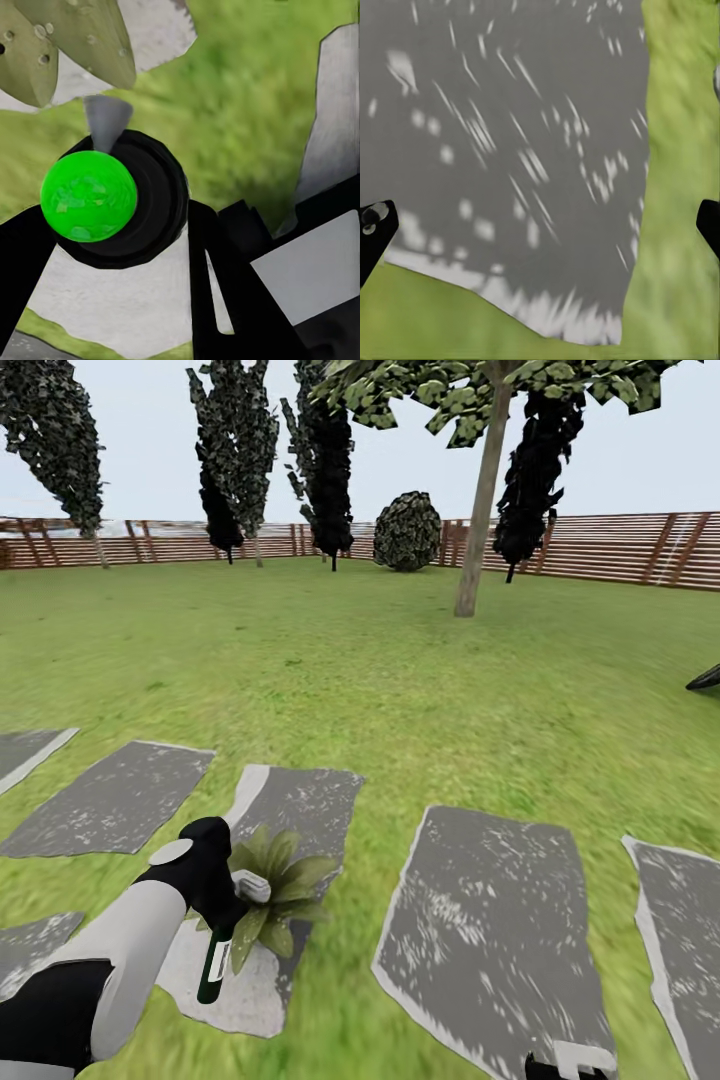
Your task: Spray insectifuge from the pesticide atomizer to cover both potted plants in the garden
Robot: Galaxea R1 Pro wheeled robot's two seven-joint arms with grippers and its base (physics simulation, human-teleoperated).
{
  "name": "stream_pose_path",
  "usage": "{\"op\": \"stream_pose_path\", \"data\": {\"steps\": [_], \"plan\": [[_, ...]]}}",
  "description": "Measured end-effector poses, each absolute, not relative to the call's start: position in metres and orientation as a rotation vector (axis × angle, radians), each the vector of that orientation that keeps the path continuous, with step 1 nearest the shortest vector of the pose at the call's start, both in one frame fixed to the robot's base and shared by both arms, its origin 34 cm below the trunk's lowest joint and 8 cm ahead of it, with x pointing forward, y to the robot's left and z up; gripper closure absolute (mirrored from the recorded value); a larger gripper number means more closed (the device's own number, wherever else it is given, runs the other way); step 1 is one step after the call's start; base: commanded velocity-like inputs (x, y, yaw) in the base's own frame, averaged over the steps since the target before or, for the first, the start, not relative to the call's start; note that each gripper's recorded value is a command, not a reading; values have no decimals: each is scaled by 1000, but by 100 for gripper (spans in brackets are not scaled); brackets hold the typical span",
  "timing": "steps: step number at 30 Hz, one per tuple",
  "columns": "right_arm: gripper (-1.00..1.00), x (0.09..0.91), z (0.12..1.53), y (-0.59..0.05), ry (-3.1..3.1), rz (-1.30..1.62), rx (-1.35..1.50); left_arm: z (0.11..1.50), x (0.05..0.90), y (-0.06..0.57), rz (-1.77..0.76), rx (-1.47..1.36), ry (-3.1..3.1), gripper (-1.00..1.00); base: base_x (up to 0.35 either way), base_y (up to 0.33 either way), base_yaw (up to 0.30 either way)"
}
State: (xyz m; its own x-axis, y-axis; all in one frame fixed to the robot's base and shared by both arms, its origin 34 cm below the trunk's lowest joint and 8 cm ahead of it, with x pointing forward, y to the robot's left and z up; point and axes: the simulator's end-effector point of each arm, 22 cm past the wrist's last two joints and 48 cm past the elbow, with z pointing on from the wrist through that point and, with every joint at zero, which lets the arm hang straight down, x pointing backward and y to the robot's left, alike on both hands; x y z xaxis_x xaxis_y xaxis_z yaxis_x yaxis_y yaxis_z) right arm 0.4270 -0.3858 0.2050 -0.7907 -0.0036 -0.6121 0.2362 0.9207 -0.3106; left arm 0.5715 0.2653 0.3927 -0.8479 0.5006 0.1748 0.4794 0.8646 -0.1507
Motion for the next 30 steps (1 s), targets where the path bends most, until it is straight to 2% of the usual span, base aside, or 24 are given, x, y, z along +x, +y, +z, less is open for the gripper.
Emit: {"op": "stream_pose_path", "data": {"steps": [9,17,22,26,30], "plan": [[-100,427,205,-386,2440,-497,165,390,568,267,148,-748,-2823,100,0,-271,277],[-100,427,205,-386,2440,-497,165,362,528,264,191,-719,-2758,100,7,-272,272],[-100,427,205,-387,2440,-497,163,361,529,272,170,-707,-2767,100,19,-242,53],[-100,427,206,-390,2439,-502,160,342,506,308,76,-664,-2743,100,1,-45,3],[-100,427,205,-389,2441,-498,157,327,482,315,85,-625,-2721,100,0,-3,0]]}}
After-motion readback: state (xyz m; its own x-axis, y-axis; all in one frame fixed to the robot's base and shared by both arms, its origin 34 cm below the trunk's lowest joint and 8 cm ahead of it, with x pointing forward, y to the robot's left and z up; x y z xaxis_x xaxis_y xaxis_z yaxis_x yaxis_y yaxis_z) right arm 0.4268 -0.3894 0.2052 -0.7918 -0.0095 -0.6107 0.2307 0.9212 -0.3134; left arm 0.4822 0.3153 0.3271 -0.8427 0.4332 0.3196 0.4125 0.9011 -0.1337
